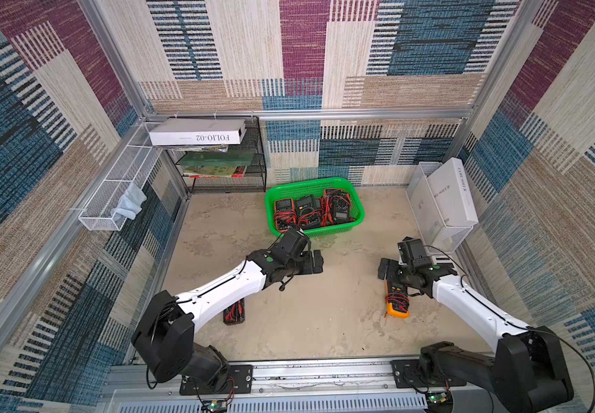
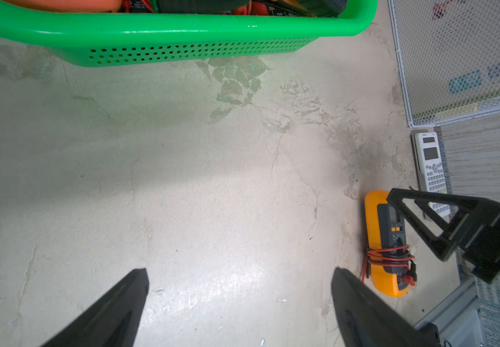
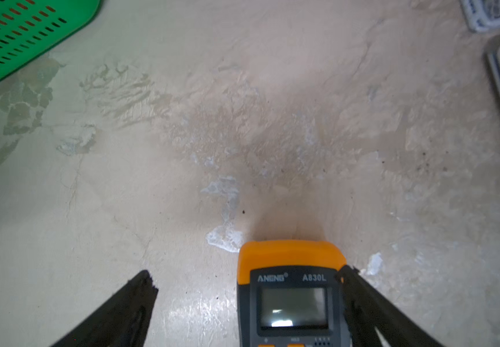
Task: Put the multimeter into the basket
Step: Pick up the multimeter from the center of the board.
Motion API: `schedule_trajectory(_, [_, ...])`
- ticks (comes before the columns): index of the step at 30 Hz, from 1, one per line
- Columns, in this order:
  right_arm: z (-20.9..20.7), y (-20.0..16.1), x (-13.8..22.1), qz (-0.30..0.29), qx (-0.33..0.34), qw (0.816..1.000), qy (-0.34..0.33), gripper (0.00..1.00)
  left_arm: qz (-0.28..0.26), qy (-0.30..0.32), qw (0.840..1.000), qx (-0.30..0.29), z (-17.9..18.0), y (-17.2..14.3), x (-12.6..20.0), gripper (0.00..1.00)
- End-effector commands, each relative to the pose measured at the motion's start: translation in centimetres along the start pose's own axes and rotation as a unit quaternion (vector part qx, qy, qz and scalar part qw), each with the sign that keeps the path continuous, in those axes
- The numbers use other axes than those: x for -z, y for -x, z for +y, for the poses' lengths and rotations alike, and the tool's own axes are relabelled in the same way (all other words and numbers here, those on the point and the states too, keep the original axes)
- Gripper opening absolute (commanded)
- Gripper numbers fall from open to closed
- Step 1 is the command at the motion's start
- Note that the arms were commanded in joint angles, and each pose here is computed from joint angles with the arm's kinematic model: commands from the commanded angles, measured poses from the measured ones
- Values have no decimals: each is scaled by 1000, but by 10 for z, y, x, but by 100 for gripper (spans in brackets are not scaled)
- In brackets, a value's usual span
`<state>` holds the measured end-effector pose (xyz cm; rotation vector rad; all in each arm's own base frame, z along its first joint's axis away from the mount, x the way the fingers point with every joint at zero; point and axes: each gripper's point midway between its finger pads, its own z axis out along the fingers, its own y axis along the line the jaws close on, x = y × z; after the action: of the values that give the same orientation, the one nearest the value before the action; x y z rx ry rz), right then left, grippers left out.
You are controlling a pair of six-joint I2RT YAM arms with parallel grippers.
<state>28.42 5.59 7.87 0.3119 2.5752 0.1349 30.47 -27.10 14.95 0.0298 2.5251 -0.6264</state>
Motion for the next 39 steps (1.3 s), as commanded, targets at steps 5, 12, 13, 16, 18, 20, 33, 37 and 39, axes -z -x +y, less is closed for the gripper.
schedule_trajectory(5, [-7,-20,-3,28,-19,999,-5,100,4,-11,1000,-6,-7,0,-5,100])
schedule_trajectory(12, [-15,-34,-6,47,-34,998,-20,100,6,-13,1000,-8,-7,-1,-6,100])
schedule_trajectory(13, [-16,-36,-6,49,-36,998,-22,100,5,-14,1000,-9,-8,-1,-5,100])
schedule_trajectory(16, [-19,-40,-6,53,-39,997,-27,99,5,-15,1000,-10,-9,0,-6,100])
schedule_trajectory(18, [-20,-42,-6,55,-39,997,-28,100,6,-15,1000,-11,-9,0,-7,100])
schedule_trajectory(20, [-20,-41,-4,53,-40,997,-27,99,8,-15,1000,-11,-9,-1,-8,100])
schedule_trajectory(33, [-20,-41,1,48,-46,997,-24,100,12,-18,1000,-11,-9,-3,-15,100])
schedule_trajectory(37, [-17,-47,-4,61,-47,997,-13,100,13,-17,1000,-12,-9,-3,-16,100])
schedule_trajectory(39, [-15,-51,-7,67,-47,997,-8,100,14,-17,1000,-12,-9,-3,-17,100])
